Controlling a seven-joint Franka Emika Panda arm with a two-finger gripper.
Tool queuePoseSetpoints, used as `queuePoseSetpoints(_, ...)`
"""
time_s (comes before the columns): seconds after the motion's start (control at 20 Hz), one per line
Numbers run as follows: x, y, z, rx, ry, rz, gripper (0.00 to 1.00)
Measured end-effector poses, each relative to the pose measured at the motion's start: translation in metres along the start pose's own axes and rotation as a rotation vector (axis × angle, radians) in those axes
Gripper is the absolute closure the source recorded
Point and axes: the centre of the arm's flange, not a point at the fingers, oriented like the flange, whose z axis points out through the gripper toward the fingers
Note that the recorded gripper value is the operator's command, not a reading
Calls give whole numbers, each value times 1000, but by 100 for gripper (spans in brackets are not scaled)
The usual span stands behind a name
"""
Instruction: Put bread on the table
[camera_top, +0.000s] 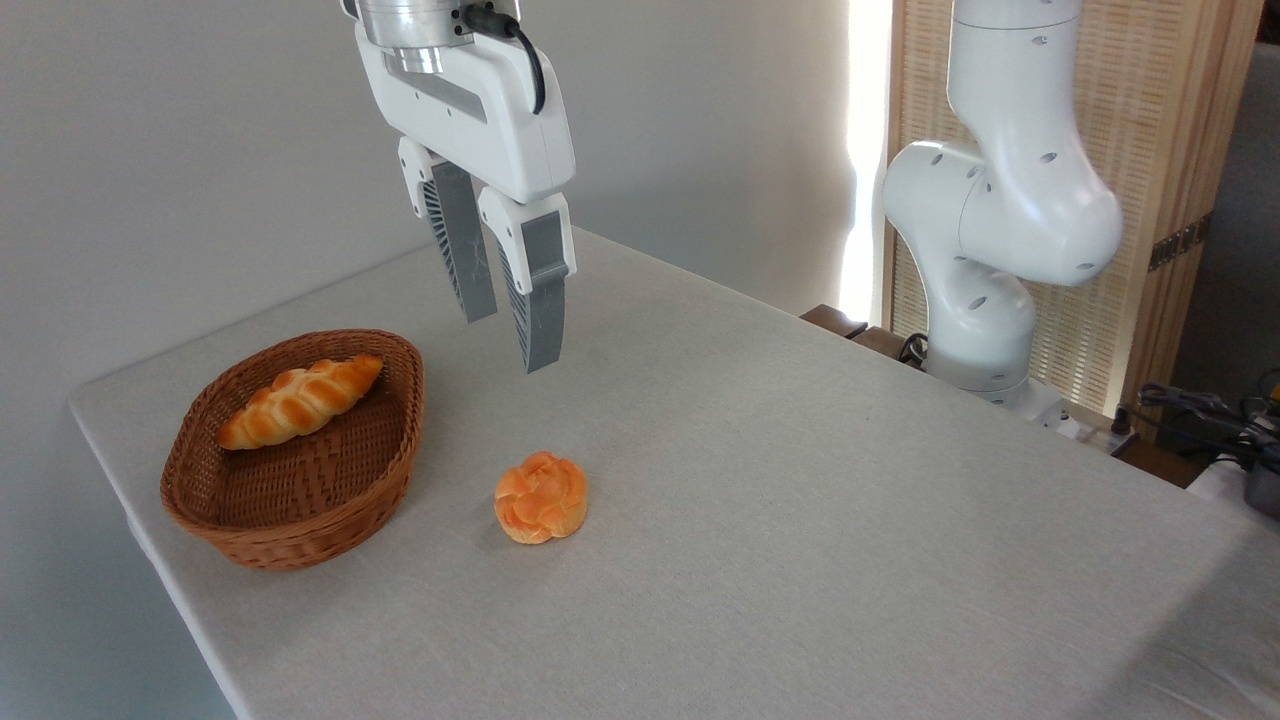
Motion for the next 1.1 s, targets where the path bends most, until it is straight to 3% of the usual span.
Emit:
queuePoseSetpoints(0.65, 0, 0, 0, -3, 2, 0, 0)
queuePoseSetpoints(0.9, 16, 13, 1, -59, 60, -20, 0)
queuePoseSetpoints(1.1, 41, 27, 4, -113, 148, -87, 0)
